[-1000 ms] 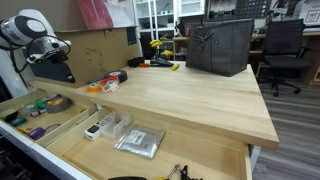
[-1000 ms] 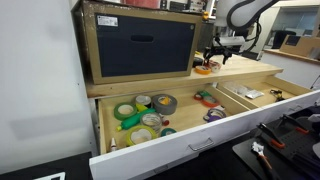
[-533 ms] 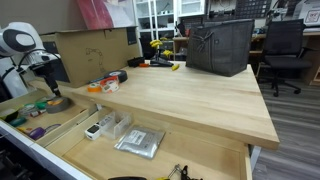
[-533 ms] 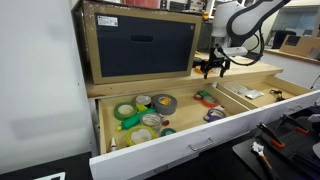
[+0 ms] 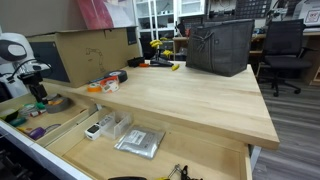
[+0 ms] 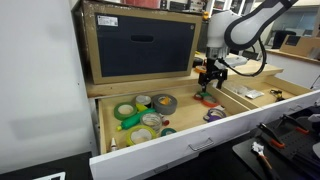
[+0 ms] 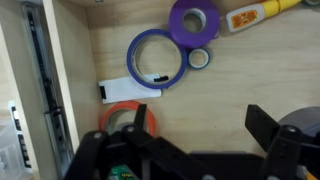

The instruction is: Take the white tape and blue tape out of the drawer

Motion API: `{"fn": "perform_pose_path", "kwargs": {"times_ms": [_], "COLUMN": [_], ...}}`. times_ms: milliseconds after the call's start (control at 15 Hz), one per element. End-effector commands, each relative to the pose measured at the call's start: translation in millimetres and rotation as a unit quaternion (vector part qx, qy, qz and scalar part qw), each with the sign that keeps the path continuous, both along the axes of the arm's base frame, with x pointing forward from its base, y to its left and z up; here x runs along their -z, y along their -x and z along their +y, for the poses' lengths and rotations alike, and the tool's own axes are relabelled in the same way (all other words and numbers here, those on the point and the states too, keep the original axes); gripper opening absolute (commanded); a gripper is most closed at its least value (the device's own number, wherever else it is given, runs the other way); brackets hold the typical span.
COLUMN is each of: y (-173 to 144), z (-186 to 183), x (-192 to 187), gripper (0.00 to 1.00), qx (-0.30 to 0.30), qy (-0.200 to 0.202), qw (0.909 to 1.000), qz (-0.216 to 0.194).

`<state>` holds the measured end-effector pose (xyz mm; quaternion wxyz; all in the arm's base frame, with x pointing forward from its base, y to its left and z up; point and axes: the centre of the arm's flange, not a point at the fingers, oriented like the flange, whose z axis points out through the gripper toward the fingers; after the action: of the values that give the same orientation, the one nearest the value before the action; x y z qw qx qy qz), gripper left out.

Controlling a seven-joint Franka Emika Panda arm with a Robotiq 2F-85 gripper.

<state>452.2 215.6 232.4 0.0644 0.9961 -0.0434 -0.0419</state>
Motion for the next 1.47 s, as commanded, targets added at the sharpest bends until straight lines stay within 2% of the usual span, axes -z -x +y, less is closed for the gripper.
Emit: {"fn": "perform_pose_path", "kwargs": {"times_ms": [0, 533, 933, 1067, 1400], "y": [10, 29, 43, 45, 47], "z": [5, -30, -32, -32, -34], "x": [19, 68, 93, 100, 123], "gripper": [1.0, 1.0, 1.0, 1.0, 1.0], "qx": [-0.008, 0.042, 0.106, 0.122, 0.163], "qy": [-0.002, -0.015, -0.019, -0.016, -0.007], "qw": [1.0, 0.9988, 0.9895, 0.9871, 0.9823], "qz": [0.001, -0.021, -0.095, -0.103, -0.092]}}
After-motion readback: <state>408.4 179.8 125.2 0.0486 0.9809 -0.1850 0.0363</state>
